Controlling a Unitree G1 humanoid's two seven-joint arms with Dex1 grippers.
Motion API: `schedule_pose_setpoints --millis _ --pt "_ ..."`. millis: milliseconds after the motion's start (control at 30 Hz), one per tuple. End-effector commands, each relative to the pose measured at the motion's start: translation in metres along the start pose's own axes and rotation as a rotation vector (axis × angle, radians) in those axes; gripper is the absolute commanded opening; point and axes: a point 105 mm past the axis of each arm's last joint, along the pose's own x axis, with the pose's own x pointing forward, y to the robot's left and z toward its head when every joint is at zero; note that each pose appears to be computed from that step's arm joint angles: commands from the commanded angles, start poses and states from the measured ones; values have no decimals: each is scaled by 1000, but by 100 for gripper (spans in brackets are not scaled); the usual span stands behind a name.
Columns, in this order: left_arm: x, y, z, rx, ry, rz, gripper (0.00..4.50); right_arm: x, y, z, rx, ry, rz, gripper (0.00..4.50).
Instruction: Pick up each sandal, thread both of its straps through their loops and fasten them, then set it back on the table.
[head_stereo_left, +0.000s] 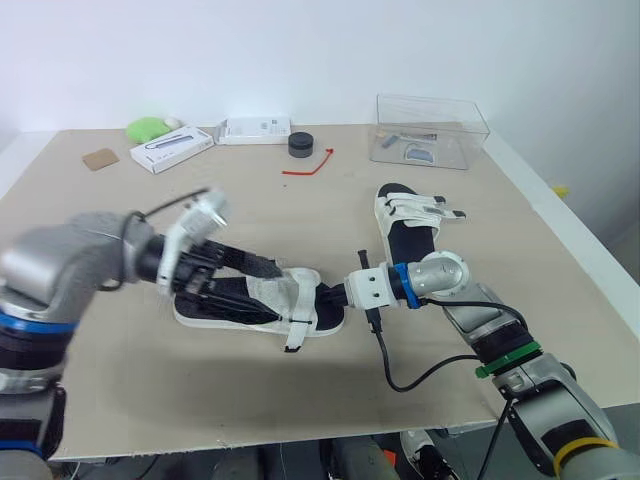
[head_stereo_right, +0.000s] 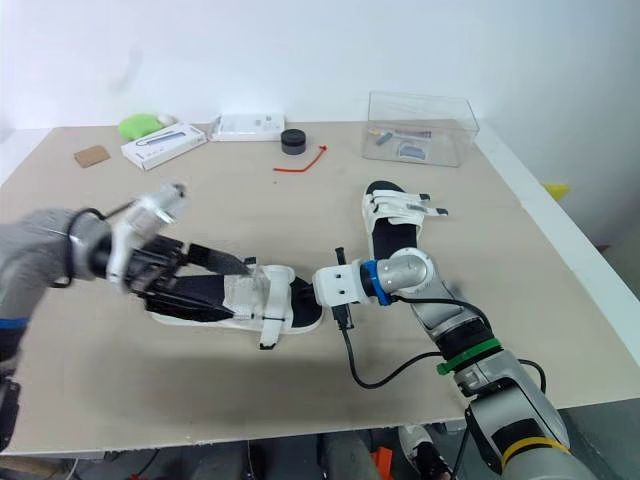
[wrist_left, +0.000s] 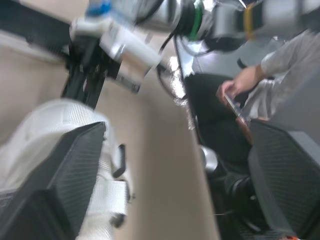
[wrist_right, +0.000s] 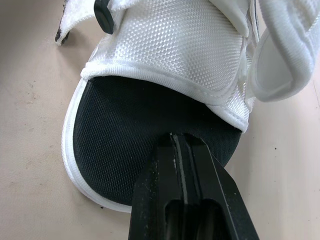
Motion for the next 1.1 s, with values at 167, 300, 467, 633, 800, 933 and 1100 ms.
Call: schedule_pose_setpoints --millis 167,300,467,633,800,933,1100 --pt "-5 -24 -88 -296 18 115 447 1 26 -33 95 121 93 0" --pt "9 -4 -108 -198 -38 313 447 2 26 -32 93 118 102 0" --pt "28 10 -116 -42 -57 425 447 5 23 -31 86 112 107 0" --pt "43 20 -121 30 -52 430 447 6 22 -31 81 111 110 0" --pt "53 31 -113 62 -72 406 447 6 23 -31 80 111 109 0" --pt "59 37 -109 64 -89 382 447 5 24 -31 82 111 107 0" --pt "70 34 -110 40 -89 306 447 3 25 -32 85 116 102 0"
